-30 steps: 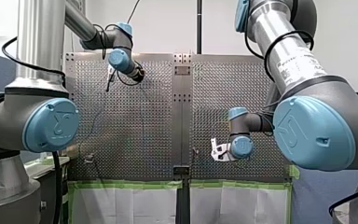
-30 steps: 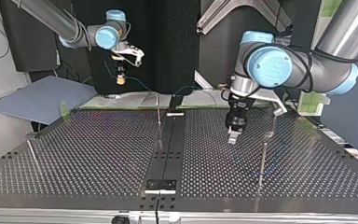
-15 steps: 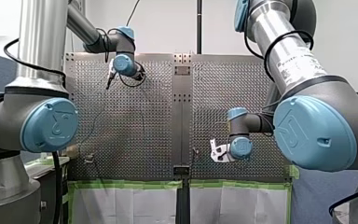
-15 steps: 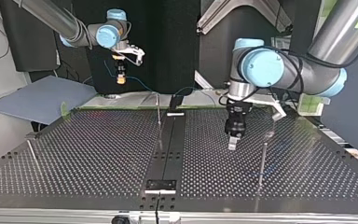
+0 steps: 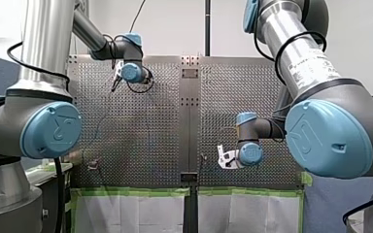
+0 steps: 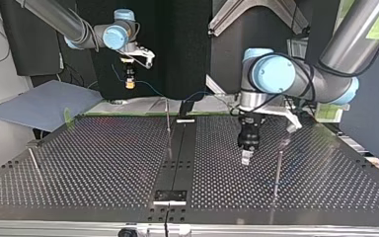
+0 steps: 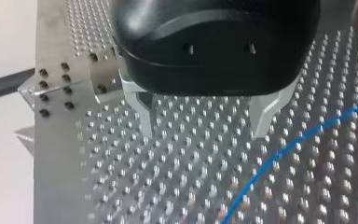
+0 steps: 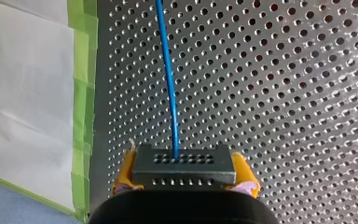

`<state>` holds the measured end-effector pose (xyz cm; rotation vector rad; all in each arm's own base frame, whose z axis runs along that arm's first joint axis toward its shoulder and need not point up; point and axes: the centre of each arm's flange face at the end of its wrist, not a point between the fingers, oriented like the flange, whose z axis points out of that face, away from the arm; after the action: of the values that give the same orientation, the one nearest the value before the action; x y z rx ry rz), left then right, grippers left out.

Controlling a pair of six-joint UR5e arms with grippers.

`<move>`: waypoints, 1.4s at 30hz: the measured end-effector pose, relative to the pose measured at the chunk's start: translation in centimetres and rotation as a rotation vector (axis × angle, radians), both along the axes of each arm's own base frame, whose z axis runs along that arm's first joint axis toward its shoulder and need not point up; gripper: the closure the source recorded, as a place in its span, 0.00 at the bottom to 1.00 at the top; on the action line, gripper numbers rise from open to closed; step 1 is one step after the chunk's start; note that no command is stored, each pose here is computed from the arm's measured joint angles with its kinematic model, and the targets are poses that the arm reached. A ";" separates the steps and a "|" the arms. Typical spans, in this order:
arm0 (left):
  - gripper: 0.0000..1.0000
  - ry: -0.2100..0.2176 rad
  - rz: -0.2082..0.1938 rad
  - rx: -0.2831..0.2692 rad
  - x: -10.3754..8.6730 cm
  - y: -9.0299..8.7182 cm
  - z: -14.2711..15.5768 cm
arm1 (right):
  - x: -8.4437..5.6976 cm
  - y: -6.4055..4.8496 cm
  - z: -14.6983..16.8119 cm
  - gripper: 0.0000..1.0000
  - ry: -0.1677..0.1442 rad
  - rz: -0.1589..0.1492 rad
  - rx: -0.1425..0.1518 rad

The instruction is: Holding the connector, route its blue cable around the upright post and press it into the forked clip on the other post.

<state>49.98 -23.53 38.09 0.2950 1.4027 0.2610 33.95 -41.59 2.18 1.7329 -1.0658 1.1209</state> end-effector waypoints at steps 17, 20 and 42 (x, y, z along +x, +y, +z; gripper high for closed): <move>0.01 -0.101 0.100 0.112 3.2 0.8 -0.8 | 0.5 0.5 -0.1 1.00 -0.009 0.033 -0.008; 0.01 -0.111 0.119 0.130 3.9 1.0 -1.1 | 0.5 0.5 -0.1 1.00 -0.010 0.035 -0.009; 0.01 -0.090 0.198 0.155 6.9 1.6 -2.0 | 0.6 0.4 -0.1 1.00 -0.014 0.038 -0.013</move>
<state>56.86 -21.89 36.05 0.2684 1.3262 0.5418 34.52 -41.17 2.13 1.7442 -1.0349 1.1627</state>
